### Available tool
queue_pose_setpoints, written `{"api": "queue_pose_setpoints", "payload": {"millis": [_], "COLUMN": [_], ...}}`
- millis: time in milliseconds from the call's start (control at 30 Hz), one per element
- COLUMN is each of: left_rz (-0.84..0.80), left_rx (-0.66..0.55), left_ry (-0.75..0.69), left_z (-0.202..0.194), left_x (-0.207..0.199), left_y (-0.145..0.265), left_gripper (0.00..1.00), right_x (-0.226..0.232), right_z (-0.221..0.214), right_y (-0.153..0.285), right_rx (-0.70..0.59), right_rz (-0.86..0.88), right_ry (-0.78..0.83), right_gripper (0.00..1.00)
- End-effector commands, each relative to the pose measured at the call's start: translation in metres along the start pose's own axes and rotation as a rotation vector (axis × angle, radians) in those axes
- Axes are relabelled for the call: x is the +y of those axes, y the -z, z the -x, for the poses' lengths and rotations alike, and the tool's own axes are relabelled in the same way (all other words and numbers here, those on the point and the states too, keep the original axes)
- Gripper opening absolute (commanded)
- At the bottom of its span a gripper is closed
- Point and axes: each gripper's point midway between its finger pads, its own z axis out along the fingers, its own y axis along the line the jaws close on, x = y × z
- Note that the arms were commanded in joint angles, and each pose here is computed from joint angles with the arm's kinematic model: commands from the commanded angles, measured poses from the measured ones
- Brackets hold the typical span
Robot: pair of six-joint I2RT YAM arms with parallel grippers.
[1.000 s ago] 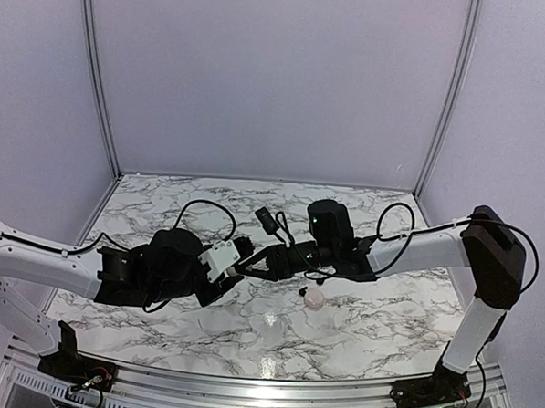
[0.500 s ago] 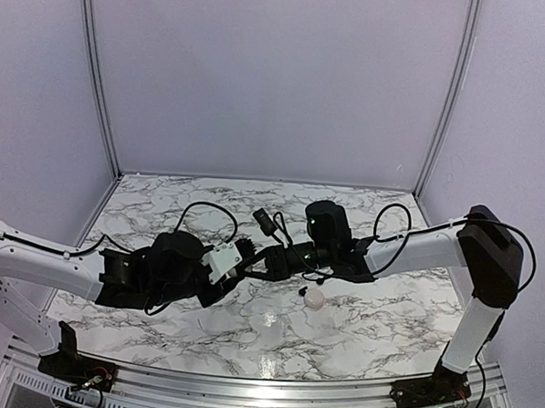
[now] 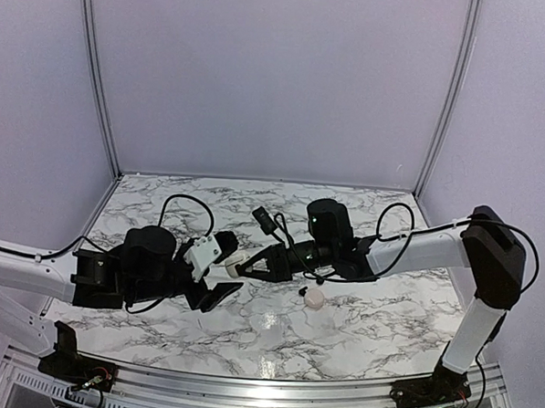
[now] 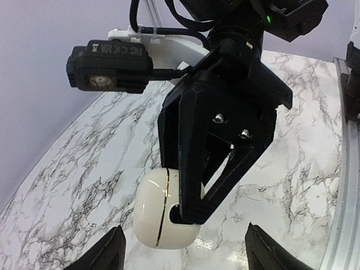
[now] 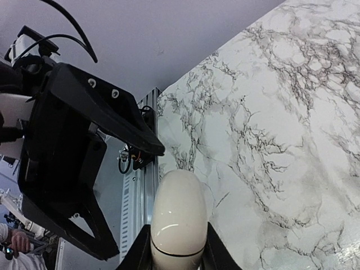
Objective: Insert the wireless bluetooth earbuds into the charging case
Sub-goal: Pass from the left arm to the right, then open the charging case.
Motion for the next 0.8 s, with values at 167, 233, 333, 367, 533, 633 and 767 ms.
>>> {"api": "queue_pose_setpoints", "payload": {"millis": [167, 233, 333, 367, 533, 633, 767], "left_rz": [-0.127, -0.169, -0.191, -0.195, -0.21, -0.189, -0.137], "left_rx": [-0.083, -0.104, -0.105, -0.101, -0.099, -0.09, -0.086], "left_ry": [0.233, 0.277, 0.301, 0.306, 0.317, 0.321, 0.348], "left_z": [0.02, 0.028, 0.032, 0.032, 0.032, 0.028, 0.026], "left_x": [0.012, 0.012, 0.014, 0.015, 0.015, 0.02, 0.035], "left_y": [0.024, 0.028, 0.028, 0.028, 0.025, 0.023, 0.022], "left_gripper": [0.74, 0.73, 0.72, 0.72, 0.69, 0.69, 0.67], "right_x": [0.043, 0.051, 0.06, 0.062, 0.068, 0.074, 0.08], "right_z": [0.006, 0.004, 0.002, 0.001, 0.001, 0.0, -0.003], "right_y": [0.011, 0.011, 0.008, 0.007, 0.007, 0.008, 0.007], "right_rx": [-0.002, 0.003, 0.011, 0.015, 0.017, 0.016, 0.028], "right_rz": [0.107, 0.126, 0.138, 0.141, 0.152, 0.166, 0.18], "right_ry": [0.272, 0.313, 0.355, 0.364, 0.386, 0.401, 0.43], "right_gripper": [0.0, 0.0, 0.0, 0.0, 0.0, 0.0, 0.0]}}
